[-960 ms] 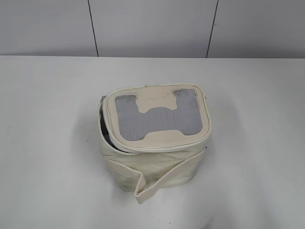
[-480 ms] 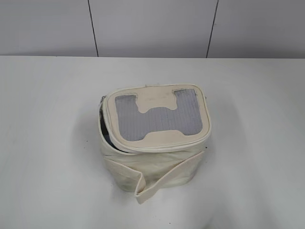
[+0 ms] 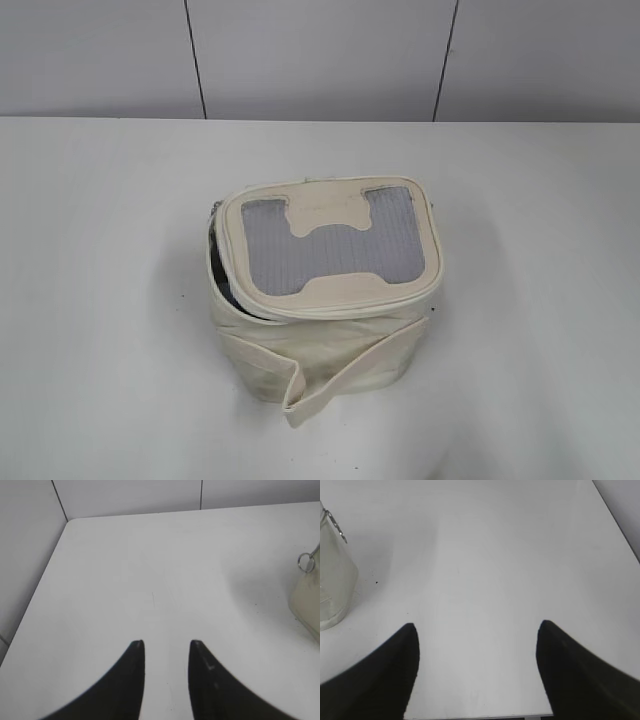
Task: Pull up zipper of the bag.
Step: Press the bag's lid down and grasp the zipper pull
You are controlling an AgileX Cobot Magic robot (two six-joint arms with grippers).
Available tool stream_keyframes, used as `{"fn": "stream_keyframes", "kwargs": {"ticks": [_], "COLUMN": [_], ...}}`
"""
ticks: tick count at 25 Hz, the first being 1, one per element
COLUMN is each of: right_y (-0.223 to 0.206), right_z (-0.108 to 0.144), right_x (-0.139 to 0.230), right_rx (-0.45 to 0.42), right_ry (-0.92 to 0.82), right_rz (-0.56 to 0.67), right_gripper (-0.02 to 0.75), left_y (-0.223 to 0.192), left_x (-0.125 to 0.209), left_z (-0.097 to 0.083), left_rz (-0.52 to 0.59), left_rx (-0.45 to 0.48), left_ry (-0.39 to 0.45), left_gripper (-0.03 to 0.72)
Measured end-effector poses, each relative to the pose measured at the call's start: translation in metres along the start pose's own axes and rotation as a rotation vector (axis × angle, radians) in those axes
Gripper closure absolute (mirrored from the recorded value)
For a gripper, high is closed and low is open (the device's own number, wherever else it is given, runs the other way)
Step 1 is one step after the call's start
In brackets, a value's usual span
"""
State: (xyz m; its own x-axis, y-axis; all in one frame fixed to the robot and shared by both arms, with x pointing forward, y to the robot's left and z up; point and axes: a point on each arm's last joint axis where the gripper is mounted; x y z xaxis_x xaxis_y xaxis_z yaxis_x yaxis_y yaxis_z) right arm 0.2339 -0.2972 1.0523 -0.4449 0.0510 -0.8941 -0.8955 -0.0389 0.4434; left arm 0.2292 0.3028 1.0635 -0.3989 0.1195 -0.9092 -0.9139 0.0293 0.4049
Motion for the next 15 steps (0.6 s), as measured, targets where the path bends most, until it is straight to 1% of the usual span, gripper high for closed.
{"fn": "stream_keyframes", "kwargs": {"ticks": [15], "right_y": [0.0000], "right_z": [0.0000], "right_x": [0.0000], "right_rx": [0.000], "right_ry": [0.000], "right_rz": [0.000], "right_gripper": [0.170], "left_y": [0.0000], "left_x": [0.0000], "left_z": [0.0000], "left_rz": [0.000], "left_rx": [0.000], "left_ry": [0.000], "left_gripper": [0.449]}}
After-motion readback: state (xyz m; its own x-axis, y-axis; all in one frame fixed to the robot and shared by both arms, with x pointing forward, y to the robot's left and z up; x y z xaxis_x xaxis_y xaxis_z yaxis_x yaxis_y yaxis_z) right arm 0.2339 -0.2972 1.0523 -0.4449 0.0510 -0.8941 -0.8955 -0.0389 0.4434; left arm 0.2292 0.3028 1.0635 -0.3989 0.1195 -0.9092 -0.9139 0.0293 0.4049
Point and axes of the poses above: a point on each arm's last joint axis where the gripper is mounted, y pointing back along that axis away from the gripper, z along the wrist's bending axis when the last joint is at zero, x = y × z, and after that the axes turned 3 degrees about -y, right-handed
